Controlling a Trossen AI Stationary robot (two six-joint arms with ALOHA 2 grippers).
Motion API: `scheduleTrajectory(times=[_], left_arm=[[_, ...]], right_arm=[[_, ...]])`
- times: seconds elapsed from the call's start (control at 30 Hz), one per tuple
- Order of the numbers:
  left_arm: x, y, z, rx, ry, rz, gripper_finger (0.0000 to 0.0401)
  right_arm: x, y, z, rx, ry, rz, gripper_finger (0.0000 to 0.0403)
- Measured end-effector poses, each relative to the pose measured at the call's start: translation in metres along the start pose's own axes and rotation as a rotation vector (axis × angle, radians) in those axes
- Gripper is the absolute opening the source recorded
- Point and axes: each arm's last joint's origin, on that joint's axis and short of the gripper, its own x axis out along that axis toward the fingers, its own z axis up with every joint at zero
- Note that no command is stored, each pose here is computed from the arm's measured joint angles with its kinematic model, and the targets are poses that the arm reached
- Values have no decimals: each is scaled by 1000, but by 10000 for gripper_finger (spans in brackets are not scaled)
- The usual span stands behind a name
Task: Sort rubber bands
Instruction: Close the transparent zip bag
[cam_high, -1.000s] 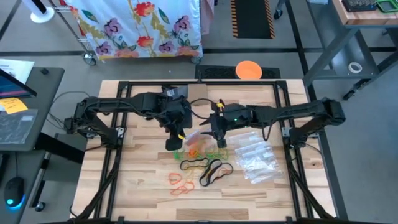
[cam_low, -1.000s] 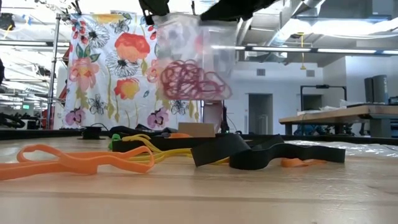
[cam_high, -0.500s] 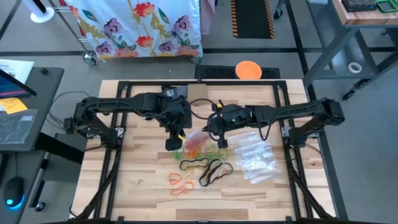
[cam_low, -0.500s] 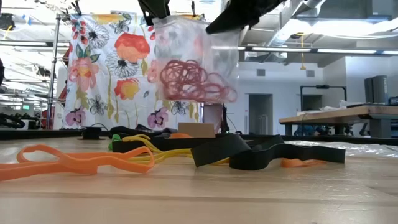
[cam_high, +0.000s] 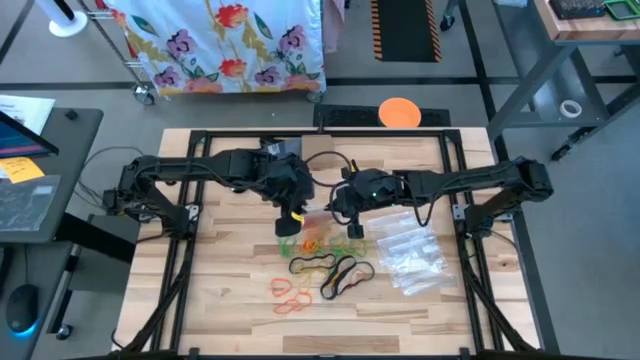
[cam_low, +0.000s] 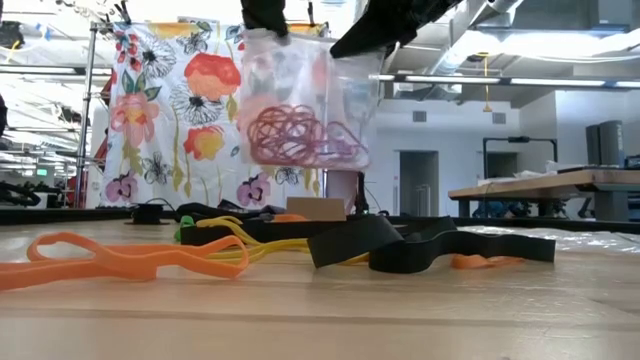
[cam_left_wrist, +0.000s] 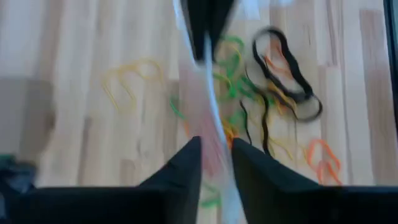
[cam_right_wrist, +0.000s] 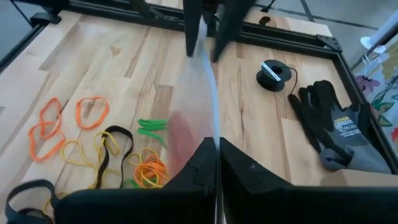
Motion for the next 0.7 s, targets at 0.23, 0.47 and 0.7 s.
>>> scheduleTrajectory(times=[0.23, 0.47, 0.7], left_arm=[[2, 0, 11, 4, -98, 0, 158], [31, 1, 13, -2, -29, 8, 165], [29, 1, 13, -5, -34, 11, 164]], right_arm=[[0, 5, 1, 1, -3, -26, 0], [0, 8, 3, -6, -17, -18, 0], [0, 7, 3, -6, -15, -19, 0]])
